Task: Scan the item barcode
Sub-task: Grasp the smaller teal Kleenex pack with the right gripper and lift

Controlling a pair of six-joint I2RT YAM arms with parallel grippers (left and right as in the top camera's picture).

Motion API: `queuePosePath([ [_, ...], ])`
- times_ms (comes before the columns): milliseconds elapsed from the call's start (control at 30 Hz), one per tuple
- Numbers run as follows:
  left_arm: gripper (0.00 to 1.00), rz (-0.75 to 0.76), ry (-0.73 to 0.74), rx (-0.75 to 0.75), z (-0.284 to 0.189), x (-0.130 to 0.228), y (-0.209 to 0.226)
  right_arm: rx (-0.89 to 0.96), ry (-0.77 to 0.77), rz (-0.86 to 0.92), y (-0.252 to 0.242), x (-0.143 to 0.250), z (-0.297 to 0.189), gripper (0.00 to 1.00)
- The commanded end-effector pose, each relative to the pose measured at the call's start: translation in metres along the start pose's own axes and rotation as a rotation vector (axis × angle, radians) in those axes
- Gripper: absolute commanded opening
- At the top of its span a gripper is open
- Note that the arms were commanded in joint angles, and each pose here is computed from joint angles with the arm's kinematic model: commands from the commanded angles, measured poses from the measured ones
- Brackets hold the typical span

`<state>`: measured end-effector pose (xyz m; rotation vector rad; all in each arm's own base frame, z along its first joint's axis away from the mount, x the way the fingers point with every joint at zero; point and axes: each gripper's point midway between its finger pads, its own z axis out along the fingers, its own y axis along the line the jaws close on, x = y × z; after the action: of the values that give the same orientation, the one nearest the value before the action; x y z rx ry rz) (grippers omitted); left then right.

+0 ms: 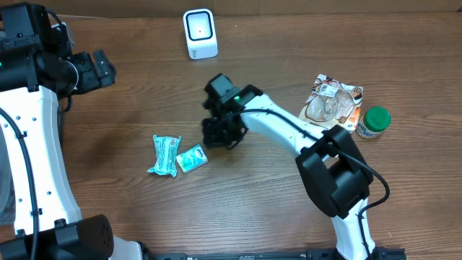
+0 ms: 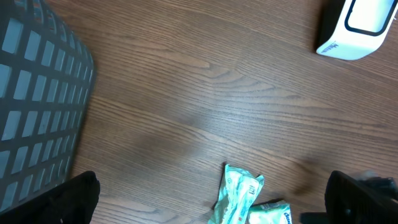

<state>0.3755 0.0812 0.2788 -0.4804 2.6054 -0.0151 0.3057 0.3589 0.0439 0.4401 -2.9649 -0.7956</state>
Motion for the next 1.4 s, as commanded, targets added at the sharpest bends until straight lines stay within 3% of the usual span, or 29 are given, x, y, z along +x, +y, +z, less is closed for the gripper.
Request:
queuePosePath([
  [0,0.99,0.022,-0.030,-0.003,-0.008,-0.006,0.001,-0.056,-0.013,-0.029,0.027,-0.002,-0.001,0.04],
  [300,1.00,0.022,-0.030,-0.003,-0.008,-0.006,0.001,0.024,-0.031,-0.071,0.037,0.009,0.016,0.04],
  [767,1.00,0.022,-0.030,-0.003,-0.008,-0.006,0.001,0.209,0.019,-0.024,0.003,0.027,0.050,0.04],
  [1000,0.99,0.022,-0.030,-0.003,-0.008,-0.006,0.001,0.338,0.067,-0.225,-0.043,0.021,0.031,0.04],
  [1133,1.00,0.022,-0.030,-0.003,-0.008,-0.006,0.001,0.411,0.112,-0.371,-0.071,0.016,0.018,0.16],
  [1367,1.00,0.022,-0.030,-0.003,-0.008,-0.006,0.001,0.417,0.168,-0.691,-0.092,0.003,0.006,0.19],
])
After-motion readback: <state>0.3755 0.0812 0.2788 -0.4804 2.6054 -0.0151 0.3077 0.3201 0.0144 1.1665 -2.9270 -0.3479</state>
